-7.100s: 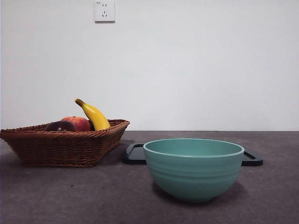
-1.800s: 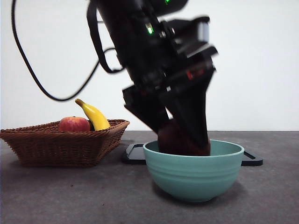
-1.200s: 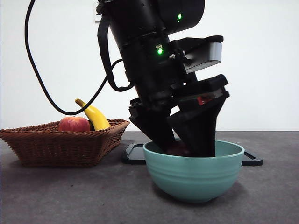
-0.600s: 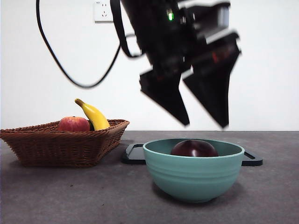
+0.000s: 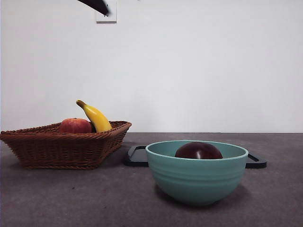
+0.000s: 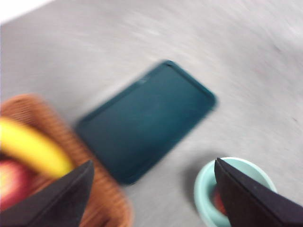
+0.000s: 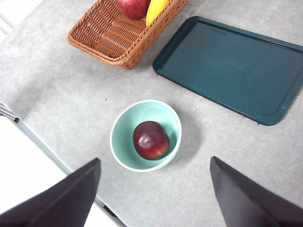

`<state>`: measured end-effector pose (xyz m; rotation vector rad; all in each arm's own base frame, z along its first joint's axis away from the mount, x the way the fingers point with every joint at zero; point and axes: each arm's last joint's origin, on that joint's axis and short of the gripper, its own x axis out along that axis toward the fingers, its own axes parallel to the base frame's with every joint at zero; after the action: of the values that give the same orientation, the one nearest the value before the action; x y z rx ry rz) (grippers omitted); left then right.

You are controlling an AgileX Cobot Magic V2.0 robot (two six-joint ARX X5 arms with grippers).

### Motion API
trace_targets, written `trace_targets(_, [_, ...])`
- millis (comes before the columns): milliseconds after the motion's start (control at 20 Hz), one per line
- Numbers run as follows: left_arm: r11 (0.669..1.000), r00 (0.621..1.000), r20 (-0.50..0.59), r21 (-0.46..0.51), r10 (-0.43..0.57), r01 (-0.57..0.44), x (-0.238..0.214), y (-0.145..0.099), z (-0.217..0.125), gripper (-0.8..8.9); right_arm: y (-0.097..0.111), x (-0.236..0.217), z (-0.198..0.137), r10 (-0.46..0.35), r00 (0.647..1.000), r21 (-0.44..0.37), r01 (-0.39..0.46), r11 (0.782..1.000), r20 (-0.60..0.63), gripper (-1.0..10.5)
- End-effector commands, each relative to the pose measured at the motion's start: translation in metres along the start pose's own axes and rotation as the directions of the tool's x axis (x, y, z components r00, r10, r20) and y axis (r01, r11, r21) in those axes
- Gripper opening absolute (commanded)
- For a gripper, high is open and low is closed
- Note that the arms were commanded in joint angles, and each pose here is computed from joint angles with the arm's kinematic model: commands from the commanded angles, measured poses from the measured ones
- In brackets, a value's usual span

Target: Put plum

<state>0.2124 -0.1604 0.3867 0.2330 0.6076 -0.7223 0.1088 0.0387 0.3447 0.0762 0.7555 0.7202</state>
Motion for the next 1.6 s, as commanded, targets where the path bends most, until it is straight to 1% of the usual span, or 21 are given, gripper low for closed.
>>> trace_targets(50, [0.999,0.999,0.038,-0.035,0.003,-0.001,-0.024,0.012,-0.002,4.04,0.002,-0.003,0.006,0.002,1.0,-0.016,-0.002,1.0,0.025,3.7])
trace_targets(200, [0.996,0.998,0.056,-0.087,0.005,0.0,-0.049,0.024,-0.024,4.04,0.002,-0.003,0.006,0.002,1.0,-0.016,-0.002,1.0,0.026,3.7])
trace_targets(300, [0.993,0.999,0.045,-0.115,-0.028,0.033,-0.053,0.025,-0.045,4.04,0.002,-0.003,0.006,0.002,1.0,-0.016,-0.002,1.0,0.026,3.7])
trace_targets(450, [0.974,0.986,0.007,-0.154,-0.166,0.165,-0.049,0.017,-0.086,4.04,0.002,-0.003,0.006,0.002,1.0,-0.016,-0.002,1.0,0.026,3.7])
trace_targets(500, [0.961,0.975,-0.007,-0.169,-0.223,0.219,-0.047,0.014,-0.098,4.04,0.002,-0.003,0.006,0.002,1.0,-0.016,-0.002,1.0,0.026,3.7])
trace_targets(550, [0.94,0.955,-0.026,-0.188,-0.294,0.284,-0.044,0.01,-0.111,4.03,0.002,-0.003,0.006,0.002,1.0,-0.016,-0.002,1.0,0.026,3.7])
trace_targets(600, [0.923,0.939,-0.047,-0.207,-0.341,0.325,-0.042,0.008,-0.119,4.02,0.002,-0.003,0.006,0.002,1.0,-0.016,-0.002,1.0,0.025,3.7])
trace_targets(650, [0.906,0.92,-0.074,-0.223,-0.384,0.36,-0.041,0.006,-0.127,4.02,0.002,-0.003,0.006,0.002,1.0,-0.015,-0.002,1.0,0.025,3.7])
trace_targets(750, [0.89,0.897,-0.113,-0.228,-0.427,0.395,-0.04,0.004,-0.134,4.02,0.002,-0.003,0.006,0.002,1.0,-0.015,-0.002,1.0,0.024,3.7])
trace_targets(1050, [0.89,0.896,-0.114,-0.223,-0.43,0.398,-0.04,0.004,-0.134,4.02,0.002,-0.003,0.005,0.003,1.0,-0.006,-0.003,1.0,0.014,3.7])
trace_targets(1300, [0.89,0.896,-0.113,-0.223,-0.429,0.398,-0.04,0.004,-0.134,4.02,-0.004,0.009,0.002,0.008,0.999,0.052,-0.005,0.999,-0.045,3.7])
trace_targets(1450, [0.89,0.897,-0.11,-0.221,-0.429,0.398,-0.04,0.004,-0.134,4.02,-0.016,0.038,-0.007,0.031,0.993,0.113,-0.018,0.993,-0.116,3.7])
trace_targets(1600, [0.891,0.898,-0.106,-0.217,-0.428,0.399,-0.04,0.004,-0.133,4.02,-0.027,0.075,-0.019,0.064,0.986,0.165,-0.039,0.986,-0.153,3.7])
